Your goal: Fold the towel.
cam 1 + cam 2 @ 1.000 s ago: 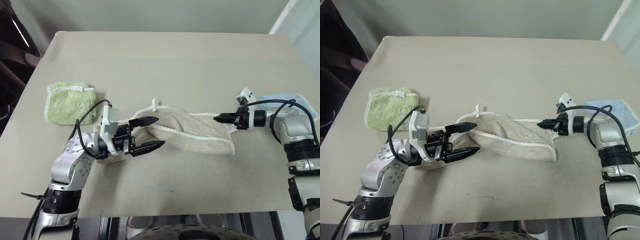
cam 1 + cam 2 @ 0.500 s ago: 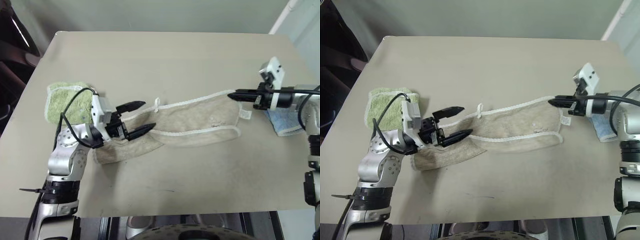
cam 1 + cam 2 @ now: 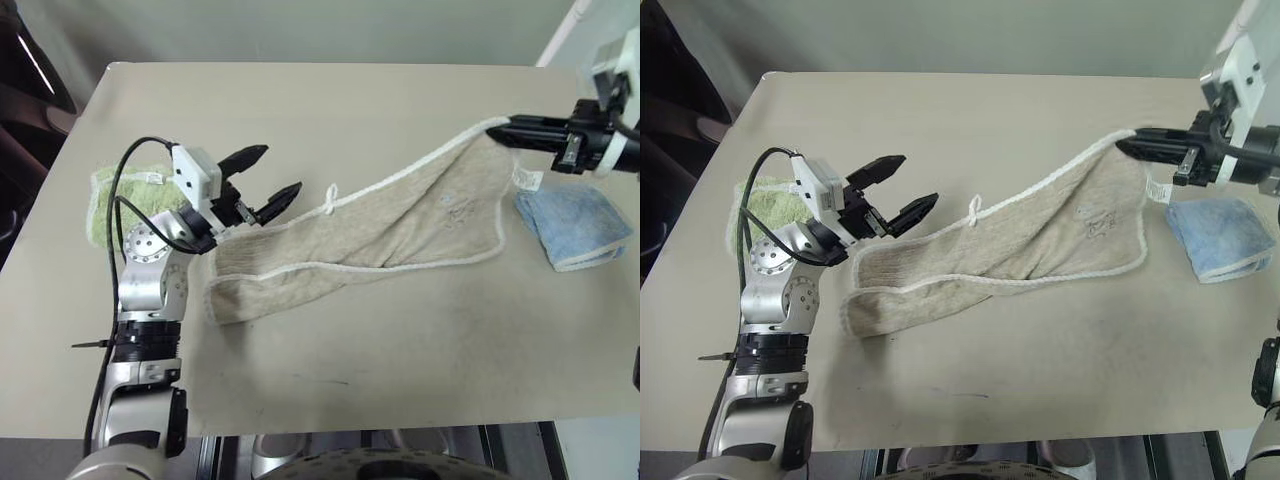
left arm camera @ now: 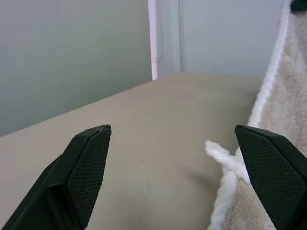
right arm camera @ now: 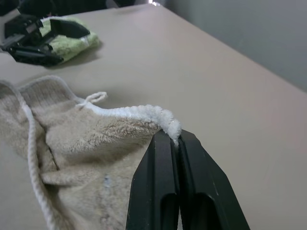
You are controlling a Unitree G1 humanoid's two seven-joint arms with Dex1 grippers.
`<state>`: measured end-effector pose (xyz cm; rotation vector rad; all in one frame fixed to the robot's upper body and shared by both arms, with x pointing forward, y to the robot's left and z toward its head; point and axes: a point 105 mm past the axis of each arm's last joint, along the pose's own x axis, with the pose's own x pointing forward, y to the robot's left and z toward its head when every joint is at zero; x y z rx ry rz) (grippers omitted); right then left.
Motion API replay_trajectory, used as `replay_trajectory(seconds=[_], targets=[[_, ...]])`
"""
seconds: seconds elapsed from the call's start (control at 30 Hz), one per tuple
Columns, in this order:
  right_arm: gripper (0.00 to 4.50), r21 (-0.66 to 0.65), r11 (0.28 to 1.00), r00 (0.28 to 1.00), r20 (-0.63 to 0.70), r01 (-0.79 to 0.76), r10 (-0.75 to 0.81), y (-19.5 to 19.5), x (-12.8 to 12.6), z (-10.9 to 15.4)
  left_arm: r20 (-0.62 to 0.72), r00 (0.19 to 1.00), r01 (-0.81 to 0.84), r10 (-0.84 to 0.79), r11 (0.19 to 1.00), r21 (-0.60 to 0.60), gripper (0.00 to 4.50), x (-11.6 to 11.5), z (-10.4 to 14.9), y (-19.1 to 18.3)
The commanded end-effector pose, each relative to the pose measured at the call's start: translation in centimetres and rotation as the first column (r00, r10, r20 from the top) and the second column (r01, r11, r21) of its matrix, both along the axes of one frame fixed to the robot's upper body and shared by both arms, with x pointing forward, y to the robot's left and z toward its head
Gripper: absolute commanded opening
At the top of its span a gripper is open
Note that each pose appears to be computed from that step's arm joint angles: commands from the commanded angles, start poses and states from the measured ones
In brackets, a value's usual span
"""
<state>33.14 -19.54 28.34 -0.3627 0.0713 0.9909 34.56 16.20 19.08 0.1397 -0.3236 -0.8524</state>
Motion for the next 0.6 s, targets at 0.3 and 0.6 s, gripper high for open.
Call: replay_trajectory(seconds=[0.3, 0.6], targets=[[0.03, -0.075, 0.993, 0.978, 0.182, -0.088, 0.1, 1.0, -2.5, 6.3, -0.215, 0.964, 0.139, -0.158, 0.985, -0.099, 4.5, -1.5, -1.2, 3.0], [0.03, -0.093, 0.98, 0.964, 0.188, -0.174, 0.188, 2.3, -4.5, 7.5, -0.26, 0.951, 0.15, -0.165, 0.986, -0.076, 4.5, 0.4, -3.6, 3.6]])
